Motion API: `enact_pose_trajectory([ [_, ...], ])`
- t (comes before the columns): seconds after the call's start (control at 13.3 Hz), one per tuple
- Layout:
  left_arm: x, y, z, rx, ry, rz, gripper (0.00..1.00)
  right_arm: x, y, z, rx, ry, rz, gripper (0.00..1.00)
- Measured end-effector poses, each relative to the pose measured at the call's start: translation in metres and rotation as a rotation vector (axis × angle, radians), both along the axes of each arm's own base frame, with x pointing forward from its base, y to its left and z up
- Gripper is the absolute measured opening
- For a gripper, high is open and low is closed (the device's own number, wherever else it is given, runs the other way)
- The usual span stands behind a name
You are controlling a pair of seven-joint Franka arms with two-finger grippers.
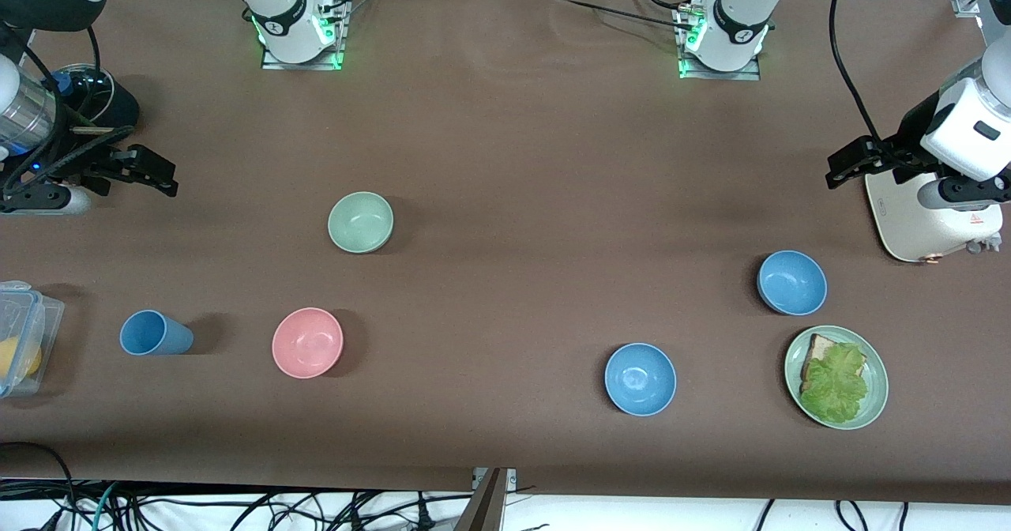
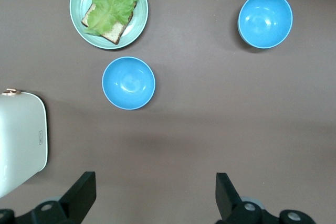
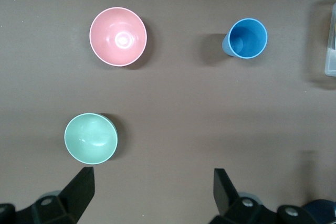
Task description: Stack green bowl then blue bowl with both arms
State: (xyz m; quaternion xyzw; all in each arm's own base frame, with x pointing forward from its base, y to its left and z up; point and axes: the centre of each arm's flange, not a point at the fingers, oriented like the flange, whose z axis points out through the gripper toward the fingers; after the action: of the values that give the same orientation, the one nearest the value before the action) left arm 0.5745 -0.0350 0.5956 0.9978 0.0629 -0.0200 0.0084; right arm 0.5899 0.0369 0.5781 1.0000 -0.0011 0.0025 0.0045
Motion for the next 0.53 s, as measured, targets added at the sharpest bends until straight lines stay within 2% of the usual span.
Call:
enact_pose_trajectory([
  [0.53, -0.0001, 0.0000, 0.0003, 0.000, -0.001, 0.000, 1.00, 0.0000, 0.0001, 0.0000, 0.000, 0.000, 0.000, 1.00],
])
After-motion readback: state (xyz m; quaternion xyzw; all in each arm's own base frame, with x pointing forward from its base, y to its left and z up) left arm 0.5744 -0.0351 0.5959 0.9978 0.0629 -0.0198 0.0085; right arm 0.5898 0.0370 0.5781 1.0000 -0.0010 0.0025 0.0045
